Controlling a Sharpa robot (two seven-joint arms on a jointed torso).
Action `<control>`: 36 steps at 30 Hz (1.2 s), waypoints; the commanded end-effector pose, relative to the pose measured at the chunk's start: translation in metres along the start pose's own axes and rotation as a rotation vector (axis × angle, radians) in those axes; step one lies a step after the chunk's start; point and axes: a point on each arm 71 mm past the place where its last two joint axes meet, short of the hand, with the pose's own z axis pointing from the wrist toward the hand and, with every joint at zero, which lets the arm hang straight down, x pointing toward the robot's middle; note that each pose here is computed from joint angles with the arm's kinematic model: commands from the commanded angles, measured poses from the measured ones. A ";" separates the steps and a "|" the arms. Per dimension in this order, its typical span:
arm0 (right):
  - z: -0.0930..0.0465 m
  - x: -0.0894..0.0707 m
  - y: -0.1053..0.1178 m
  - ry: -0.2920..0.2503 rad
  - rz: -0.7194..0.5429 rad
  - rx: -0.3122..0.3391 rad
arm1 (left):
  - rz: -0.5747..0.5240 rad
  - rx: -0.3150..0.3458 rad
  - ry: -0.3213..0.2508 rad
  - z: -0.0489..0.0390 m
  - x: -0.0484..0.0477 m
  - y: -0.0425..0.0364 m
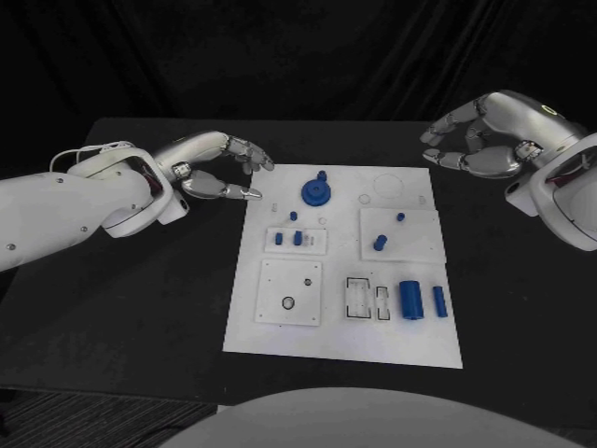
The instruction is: Assemble the parts on the task board
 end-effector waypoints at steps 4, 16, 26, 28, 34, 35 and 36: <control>0.006 0.012 0.015 0.102 -0.324 -0.196 | -0.597 0.103 -0.066 0.0007 -0.0031 -0.0055; -0.001 0.047 0.005 0.257 -0.361 -0.234 | -0.757 0.165 -0.129 0.0018 0.0106 -0.0152; -0.005 0.063 0.006 0.306 -0.345 -0.232 | -0.784 0.168 -0.134 -0.0048 0.0193 -0.0160; -0.006 0.065 0.005 0.313 -0.341 -0.231 | -0.783 0.165 -0.139 -0.0061 0.0205 -0.0170; -0.007 0.071 0.005 0.323 -0.334 -0.226 | -0.792 0.158 -0.131 -0.0083 0.0237 -0.0199; -0.007 0.072 0.005 0.324 -0.334 -0.225 | -0.795 0.157 -0.128 -0.0084 0.0244 -0.0202; -0.007 0.073 0.005 0.325 -0.333 -0.224 | -0.797 0.156 -0.125 -0.0085 0.0250 -0.0204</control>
